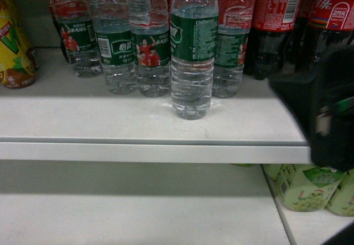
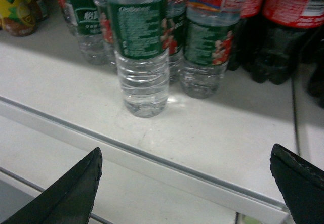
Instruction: Move water from second to third shelf
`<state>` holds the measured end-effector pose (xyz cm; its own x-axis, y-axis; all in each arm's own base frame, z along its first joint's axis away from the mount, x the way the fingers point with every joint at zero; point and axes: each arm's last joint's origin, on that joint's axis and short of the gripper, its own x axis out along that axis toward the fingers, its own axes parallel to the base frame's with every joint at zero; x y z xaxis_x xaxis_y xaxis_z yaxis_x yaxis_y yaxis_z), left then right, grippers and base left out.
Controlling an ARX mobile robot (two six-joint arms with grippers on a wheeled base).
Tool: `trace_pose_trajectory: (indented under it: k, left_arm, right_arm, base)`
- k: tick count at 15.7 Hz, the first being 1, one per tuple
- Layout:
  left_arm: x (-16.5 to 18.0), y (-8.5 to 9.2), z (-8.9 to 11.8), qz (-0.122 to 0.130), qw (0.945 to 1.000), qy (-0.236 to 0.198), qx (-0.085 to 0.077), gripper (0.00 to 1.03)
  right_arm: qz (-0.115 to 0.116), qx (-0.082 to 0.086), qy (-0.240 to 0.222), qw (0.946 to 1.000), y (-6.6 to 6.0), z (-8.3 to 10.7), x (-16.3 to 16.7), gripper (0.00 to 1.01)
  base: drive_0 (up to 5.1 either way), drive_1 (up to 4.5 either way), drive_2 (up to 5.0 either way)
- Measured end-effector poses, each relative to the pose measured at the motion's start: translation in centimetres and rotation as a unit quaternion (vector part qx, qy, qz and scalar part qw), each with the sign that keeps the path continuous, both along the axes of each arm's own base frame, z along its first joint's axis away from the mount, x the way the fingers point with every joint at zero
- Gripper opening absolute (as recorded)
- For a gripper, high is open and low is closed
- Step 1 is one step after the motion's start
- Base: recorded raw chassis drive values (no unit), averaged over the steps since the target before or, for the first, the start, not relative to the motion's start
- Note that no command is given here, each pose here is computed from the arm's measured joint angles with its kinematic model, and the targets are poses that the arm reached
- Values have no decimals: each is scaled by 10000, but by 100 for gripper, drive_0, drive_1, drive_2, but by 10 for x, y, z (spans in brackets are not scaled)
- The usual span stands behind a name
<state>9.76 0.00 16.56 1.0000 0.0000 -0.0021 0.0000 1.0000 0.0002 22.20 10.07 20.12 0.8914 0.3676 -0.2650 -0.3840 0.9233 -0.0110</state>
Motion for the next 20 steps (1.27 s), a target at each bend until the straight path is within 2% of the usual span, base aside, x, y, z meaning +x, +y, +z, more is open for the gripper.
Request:
trace_pose_trajectory:
  k: [3, 6, 10, 14, 15, 16, 17, 18, 20]
  left_arm:
    - [0, 0, 0, 2, 10000, -2, -2, 98]
    - [0, 0, 0, 0, 10000, -2, 0, 98]
    - [0, 0, 0, 2, 10000, -2, -2, 98]
    - [0, 0, 0, 2, 10000, -2, -2, 98]
    - [0, 0, 0, 0, 10000, 0, -2, 98]
    - [0, 0, 0, 2, 10000, 0, -2, 98]
    - [0, 0, 0, 0, 10000, 0, -2, 98]
    - [0, 0, 0, 0, 10000, 0, 0, 98]
    - [0, 0, 0, 0, 10000, 0, -2, 98]
  right_arm:
    - [146, -57, 93, 9998, 21, -7, 13, 98]
    - [208, -15, 66, 9998, 34, -6, 20, 98]
    - [305, 195, -117, 9993, 57, 8, 39, 98]
    - [307, 325, -98, 9990, 71, 13, 52, 98]
    - [321, 451, -103, 9984, 77, 16, 57, 98]
    - [317, 482, -136, 9982, 82, 18, 60, 98]
    - [264, 517, -140, 9982, 86, 19, 67, 98]
    - [18, 477, -44, 9989, 94, 13, 82, 98]
    - [-265, 436, -103, 9986, 106, 12, 104, 98]
  base:
    - [0, 0, 0]
    - [0, 0, 0]
    - [0, 0, 0]
    - [0, 0, 0]
    - [0, 0, 0]
    - [0, 0, 0]
    - [0, 0, 0]
    - [0, 0, 0]
    - [0, 0, 0]
